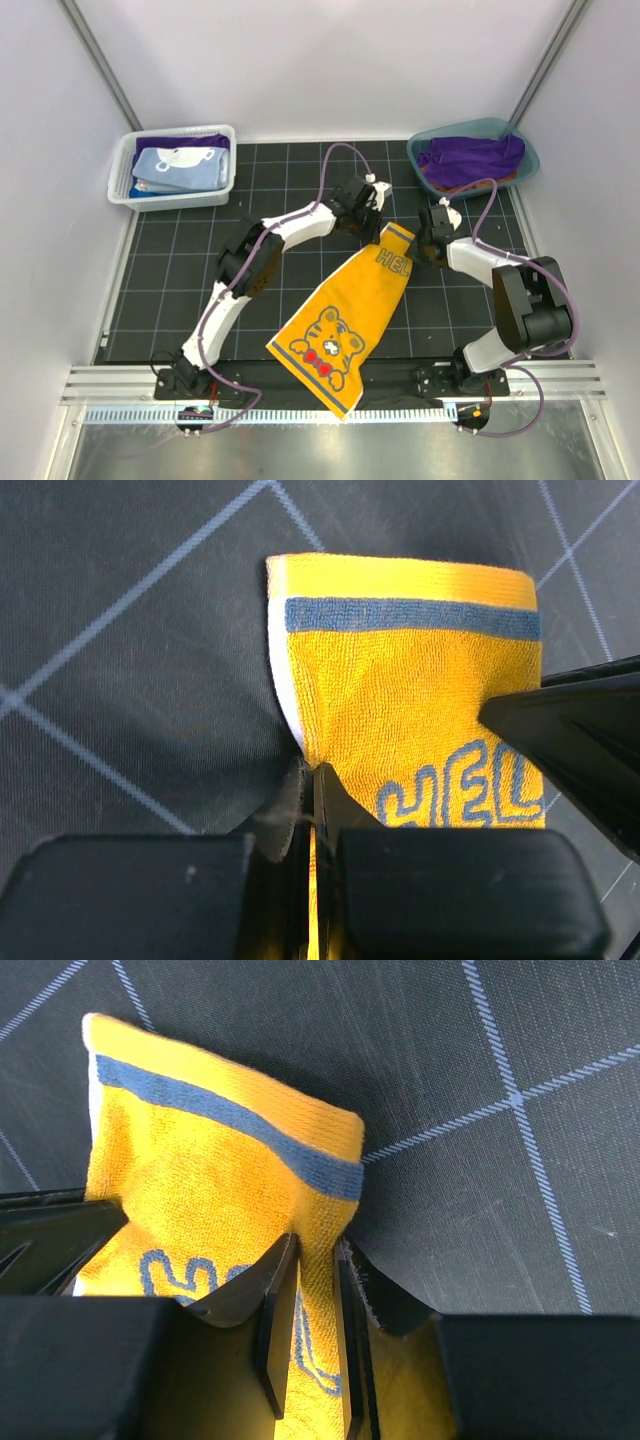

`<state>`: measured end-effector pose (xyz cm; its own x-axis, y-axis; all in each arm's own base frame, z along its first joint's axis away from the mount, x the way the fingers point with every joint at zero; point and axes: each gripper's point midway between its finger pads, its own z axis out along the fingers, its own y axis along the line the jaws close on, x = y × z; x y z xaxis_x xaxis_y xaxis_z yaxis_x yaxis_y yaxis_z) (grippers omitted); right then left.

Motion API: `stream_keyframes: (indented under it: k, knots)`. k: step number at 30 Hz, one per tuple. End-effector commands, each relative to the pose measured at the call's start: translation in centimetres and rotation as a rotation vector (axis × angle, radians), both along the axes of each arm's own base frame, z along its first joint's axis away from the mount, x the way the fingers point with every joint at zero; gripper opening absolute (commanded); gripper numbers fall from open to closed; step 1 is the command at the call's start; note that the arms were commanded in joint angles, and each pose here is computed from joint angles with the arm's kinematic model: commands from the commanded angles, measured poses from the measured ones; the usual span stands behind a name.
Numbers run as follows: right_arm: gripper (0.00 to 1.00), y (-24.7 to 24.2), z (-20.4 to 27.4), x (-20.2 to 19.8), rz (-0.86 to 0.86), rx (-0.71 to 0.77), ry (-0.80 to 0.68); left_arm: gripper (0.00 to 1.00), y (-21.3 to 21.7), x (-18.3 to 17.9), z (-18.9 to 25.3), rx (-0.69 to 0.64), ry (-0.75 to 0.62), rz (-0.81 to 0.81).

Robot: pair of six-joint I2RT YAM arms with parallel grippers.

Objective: Fold and stack the towels
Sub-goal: Flatten out the crumpled towel

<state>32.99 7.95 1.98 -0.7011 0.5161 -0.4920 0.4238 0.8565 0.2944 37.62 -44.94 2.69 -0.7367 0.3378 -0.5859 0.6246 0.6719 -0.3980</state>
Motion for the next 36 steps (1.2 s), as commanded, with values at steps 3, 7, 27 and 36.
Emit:
stream_keyframes:
  k: [3,7,27,36]
  knots:
    - [0.27,-0.8,3.6,1.1,0.004,-0.047,-0.067,0.0,2.4,-0.9,3.4,0.066,-0.025,0.099]
    - [0.27,0.8,7.1,2.4,0.045,-0.06,-0.132,0.0,4.5,0.2,9.4,0.052,-0.139,0.228]
    - [0.53,11.2,2.5,6.0,0.265,0.021,-0.045,0.0,21.1,-4.2,8.2,0.359,0.023,0.632]
    - [0.53,13.9,1.5,6.2,0.352,0.067,-0.048,0.0,26.6,-8.3,8.5,0.32,0.07,0.76]
